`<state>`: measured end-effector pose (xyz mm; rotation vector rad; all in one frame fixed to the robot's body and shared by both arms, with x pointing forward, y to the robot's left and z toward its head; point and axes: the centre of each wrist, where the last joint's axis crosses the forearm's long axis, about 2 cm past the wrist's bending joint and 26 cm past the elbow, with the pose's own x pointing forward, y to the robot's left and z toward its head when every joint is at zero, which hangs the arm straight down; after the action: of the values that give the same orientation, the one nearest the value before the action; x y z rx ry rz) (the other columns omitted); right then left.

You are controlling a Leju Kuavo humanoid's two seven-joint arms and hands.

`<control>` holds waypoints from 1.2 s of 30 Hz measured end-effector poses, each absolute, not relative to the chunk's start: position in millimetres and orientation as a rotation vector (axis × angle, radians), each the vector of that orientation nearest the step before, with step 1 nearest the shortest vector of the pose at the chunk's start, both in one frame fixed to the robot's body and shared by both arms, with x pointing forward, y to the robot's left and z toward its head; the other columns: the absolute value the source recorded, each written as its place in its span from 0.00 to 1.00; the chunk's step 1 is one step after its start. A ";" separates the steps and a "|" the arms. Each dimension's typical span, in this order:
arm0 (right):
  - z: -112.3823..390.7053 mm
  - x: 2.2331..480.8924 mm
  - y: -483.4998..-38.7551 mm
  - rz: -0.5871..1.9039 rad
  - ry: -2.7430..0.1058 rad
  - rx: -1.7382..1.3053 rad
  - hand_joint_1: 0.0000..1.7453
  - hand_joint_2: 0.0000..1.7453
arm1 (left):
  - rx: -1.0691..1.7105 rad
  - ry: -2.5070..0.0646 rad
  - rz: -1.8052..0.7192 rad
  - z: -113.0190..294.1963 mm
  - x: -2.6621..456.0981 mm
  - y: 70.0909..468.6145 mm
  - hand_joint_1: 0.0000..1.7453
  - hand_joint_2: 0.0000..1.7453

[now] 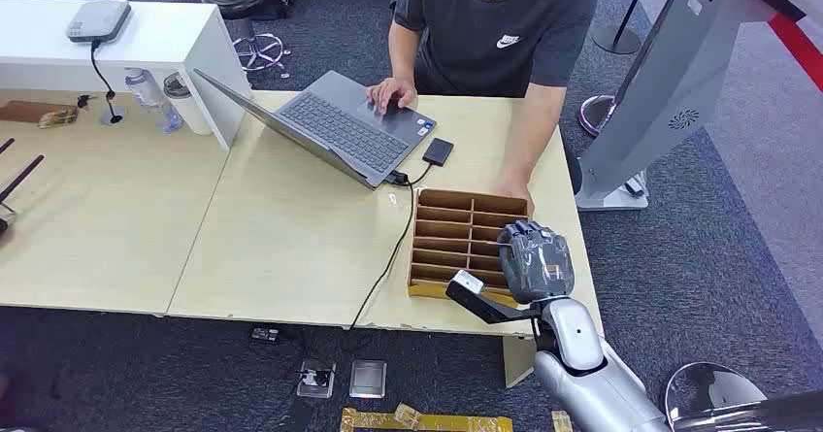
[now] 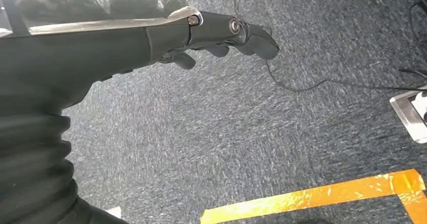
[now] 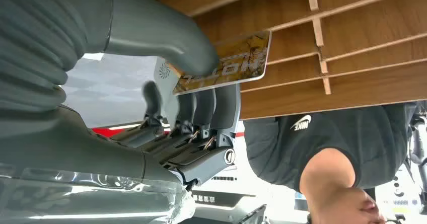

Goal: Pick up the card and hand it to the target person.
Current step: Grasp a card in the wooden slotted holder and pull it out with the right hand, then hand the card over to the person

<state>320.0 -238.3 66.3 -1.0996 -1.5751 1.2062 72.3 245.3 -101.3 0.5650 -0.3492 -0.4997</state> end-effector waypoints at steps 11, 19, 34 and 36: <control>65.9 320.1 -241.1 1.208 -1.569 -1.105 1.00 1.00 | 0.566 -0.358 -0.515 -101.2 72.4 245.2 0.00 1.00; 66.0 319.5 -242.7 1.201 -1.571 -1.124 1.00 1.00 | 0.568 -0.362 -0.527 -101.2 72.3 245.1 0.00 1.00; 130.2 338.4 -232.7 1.073 -1.801 -1.295 1.00 1.00 | 0.563 -0.370 -0.536 -101.3 71.6 245.0 0.00 1.00; 145.0 342.7 -230.1 1.043 -1.846 -1.314 1.00 1.00 | 0.559 -0.376 -0.539 -101.4 71.6 245.0 0.00 1.00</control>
<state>342.7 -230.1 145.0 -1.3137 -1.8456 1.0431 71.6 245.0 -101.4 0.5595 -0.3756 -0.5392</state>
